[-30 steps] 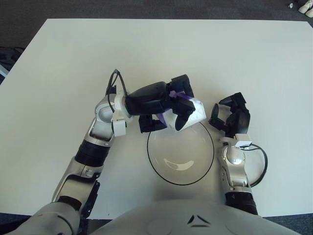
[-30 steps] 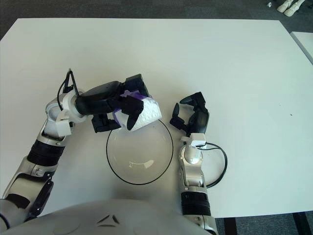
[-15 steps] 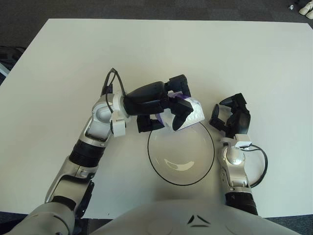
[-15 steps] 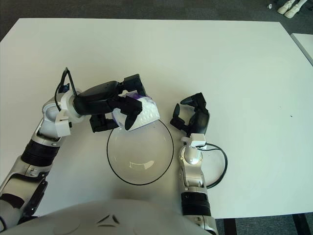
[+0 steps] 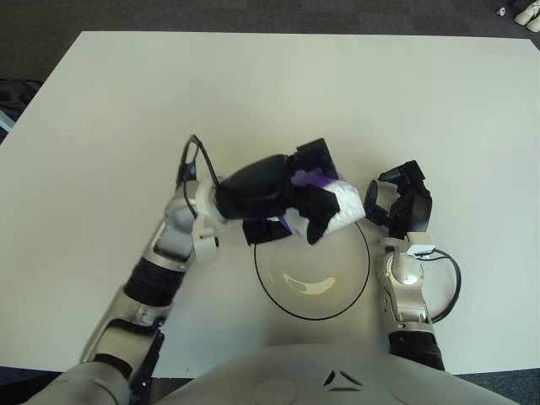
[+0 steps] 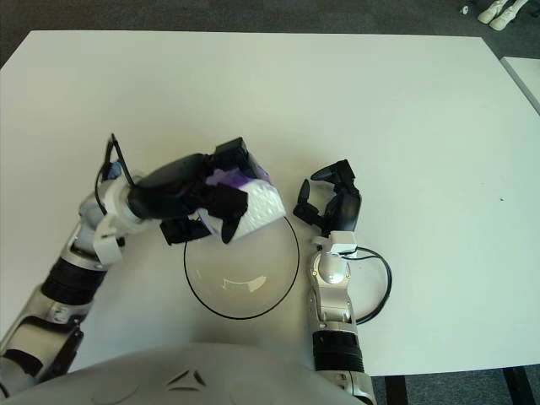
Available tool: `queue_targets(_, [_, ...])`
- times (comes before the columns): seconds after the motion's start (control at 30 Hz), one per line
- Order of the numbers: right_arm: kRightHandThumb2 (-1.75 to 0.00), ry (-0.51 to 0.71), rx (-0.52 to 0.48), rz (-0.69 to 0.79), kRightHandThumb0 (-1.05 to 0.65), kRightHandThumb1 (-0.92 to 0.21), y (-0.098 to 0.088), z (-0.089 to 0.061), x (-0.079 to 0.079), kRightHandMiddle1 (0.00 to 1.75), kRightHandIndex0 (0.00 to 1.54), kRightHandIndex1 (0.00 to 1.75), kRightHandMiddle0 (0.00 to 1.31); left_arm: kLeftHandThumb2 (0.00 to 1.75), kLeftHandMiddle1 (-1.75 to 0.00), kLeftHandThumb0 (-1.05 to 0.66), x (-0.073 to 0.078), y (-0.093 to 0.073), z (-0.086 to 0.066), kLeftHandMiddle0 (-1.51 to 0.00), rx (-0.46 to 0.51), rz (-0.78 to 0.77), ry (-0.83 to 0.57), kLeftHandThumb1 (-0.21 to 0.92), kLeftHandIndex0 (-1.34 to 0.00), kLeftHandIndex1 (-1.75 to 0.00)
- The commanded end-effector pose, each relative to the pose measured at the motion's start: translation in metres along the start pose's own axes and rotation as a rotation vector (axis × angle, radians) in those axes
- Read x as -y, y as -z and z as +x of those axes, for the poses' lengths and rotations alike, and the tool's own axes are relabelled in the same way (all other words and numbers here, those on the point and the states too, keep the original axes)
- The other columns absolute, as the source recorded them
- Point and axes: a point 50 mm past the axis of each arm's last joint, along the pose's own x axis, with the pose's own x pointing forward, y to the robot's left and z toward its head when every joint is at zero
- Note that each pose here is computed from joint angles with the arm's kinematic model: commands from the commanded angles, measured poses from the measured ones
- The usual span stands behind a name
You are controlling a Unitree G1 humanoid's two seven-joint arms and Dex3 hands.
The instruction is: Put the tissue paper into the plate.
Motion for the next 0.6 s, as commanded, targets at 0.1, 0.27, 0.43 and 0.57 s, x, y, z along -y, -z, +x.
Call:
queue_targets(0.1, [-1.5,0.002,-0.162,-0.064,-0.54,-0.18,0.034,-0.026,0.012,1.75,1.18,1.75,0.73,1.7,-1.75,0.0,-0.015,0.007,0.014,-0.89,-0.02,0.038,0.085,-0.07,-0.75,-1.6])
queue_targets(0.27, [-1.5,0.004,-0.155,-0.066,-0.54,-0.18,0.034,-0.026,0.011,1.75,1.18,1.75,0.73,1.74,-1.75,0.0,-0.016,0.008,0.016,-0.91,0.058,0.057,0.122,-0.09,-0.76,-1.62])
queue_targets(0.43, [-1.49,0.001,-0.159,-0.065,-0.54,-0.18,0.035,-0.026,0.012,1.75,1.18,1.75,0.73,1.75,-1.75,0.0,-0.022,0.017,0.011,-0.91,0.09,0.049,0.11,-0.1,-0.76,-1.62])
queue_targets(0.57, [-1.49,-0.003,-0.169,-0.061,-0.54,-0.19,0.035,-0.026,0.012,1.75,1.18,1.75,0.73,1.75,-1.75,0.0,-0.022,0.021,0.007,-0.91,0.093,0.04,0.157,-0.1,-0.76,-1.63])
